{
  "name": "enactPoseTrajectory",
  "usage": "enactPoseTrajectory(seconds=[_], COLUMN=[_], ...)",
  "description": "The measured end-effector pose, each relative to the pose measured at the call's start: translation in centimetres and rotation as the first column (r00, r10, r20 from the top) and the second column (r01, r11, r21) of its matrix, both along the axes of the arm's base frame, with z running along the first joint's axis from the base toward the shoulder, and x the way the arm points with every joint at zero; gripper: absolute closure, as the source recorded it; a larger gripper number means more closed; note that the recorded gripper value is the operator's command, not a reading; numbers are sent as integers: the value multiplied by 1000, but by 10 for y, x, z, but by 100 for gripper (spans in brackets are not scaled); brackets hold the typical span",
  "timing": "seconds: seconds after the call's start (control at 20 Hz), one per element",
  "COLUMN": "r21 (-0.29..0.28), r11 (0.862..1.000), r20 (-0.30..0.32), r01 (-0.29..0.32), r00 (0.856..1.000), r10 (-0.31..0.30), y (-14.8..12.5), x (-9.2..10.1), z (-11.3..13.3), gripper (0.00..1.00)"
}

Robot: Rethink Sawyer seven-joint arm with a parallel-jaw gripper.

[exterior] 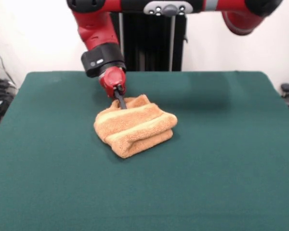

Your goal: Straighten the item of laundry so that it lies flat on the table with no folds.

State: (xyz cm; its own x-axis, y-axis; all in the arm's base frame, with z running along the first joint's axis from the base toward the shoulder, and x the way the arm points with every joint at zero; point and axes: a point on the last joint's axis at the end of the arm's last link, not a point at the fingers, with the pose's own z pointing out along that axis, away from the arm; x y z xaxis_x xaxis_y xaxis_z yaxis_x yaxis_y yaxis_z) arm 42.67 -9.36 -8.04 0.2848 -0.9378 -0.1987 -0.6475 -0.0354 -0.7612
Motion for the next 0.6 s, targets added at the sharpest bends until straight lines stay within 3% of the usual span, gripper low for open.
enactPoseTrajectory(seconds=[0.35, 0.55, 0.6], r21=[34, -4, -29], r11=[999, 996, 994], r20=[-129, -213, -247], r01=[36, 85, 106], r00=[991, 974, 963], r10=[-31, -83, -110], y=[-12, -24, -28], x=[11, 15, 16], z=[11, 23, 28], gripper=[100, 100, 100])
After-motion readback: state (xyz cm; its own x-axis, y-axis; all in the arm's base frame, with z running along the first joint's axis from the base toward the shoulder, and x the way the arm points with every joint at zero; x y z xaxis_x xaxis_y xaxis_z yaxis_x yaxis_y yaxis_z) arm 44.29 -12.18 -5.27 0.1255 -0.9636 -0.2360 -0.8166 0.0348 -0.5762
